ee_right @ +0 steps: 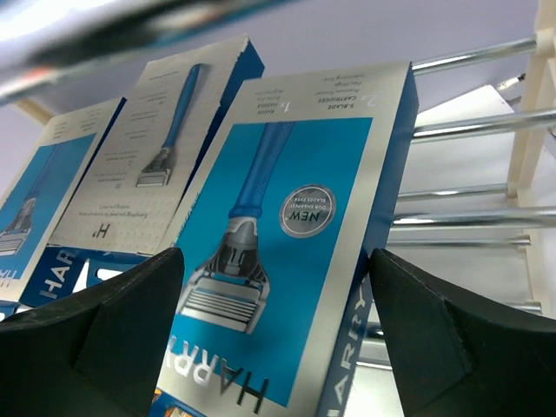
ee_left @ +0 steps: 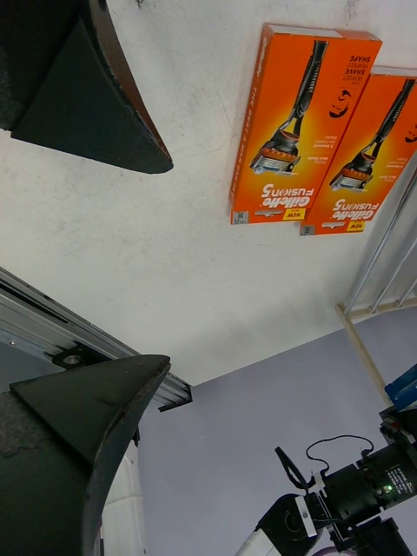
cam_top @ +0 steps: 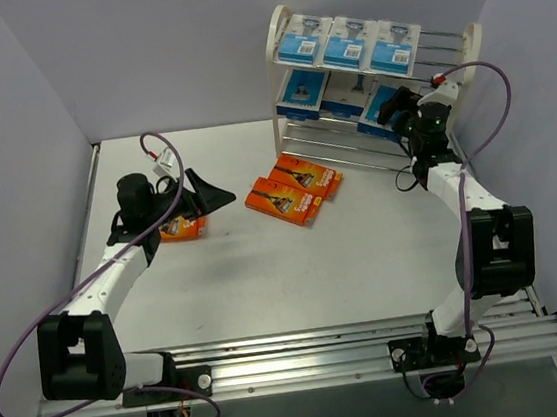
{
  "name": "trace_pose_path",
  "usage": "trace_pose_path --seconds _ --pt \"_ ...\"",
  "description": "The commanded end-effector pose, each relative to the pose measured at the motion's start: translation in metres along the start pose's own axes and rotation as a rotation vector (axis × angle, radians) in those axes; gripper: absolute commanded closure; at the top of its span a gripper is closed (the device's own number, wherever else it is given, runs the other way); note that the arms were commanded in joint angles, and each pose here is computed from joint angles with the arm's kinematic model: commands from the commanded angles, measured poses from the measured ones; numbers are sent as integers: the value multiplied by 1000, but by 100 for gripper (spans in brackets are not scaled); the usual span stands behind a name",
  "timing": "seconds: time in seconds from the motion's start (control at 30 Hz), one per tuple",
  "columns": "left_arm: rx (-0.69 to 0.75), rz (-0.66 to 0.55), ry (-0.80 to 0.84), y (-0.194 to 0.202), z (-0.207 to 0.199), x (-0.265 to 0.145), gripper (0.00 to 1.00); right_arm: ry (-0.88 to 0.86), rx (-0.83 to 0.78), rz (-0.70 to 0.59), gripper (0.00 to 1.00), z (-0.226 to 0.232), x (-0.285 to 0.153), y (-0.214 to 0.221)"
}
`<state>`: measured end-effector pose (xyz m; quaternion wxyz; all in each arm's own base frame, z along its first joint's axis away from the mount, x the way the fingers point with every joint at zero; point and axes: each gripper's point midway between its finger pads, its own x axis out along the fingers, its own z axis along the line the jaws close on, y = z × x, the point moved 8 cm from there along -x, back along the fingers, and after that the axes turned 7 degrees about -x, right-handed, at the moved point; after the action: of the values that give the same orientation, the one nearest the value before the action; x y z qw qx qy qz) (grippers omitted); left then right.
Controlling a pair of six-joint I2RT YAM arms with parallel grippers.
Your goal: Place and organize the shaving razors onto the shelf
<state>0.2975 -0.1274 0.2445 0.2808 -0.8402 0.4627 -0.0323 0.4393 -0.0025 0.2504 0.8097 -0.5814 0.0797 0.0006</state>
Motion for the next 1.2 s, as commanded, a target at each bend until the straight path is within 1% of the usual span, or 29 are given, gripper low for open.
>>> trace_pose_path --seconds 0.0,0.13,0.4,1.17 --pt "43 -19 47 -8 -7 -1 6 -125 -28 -113 17 31 3 -23" --pt "42 -17 49 -8 -7 0 6 -143 -32 -117 15 40 3 -23" --pt "43 -17 51 -7 -8 -1 6 -111 -42 -132 12 39 0 -33" --pt "34 -13 63 -6 -8 -1 6 -67 -40 -155 10 28 -22 -40"
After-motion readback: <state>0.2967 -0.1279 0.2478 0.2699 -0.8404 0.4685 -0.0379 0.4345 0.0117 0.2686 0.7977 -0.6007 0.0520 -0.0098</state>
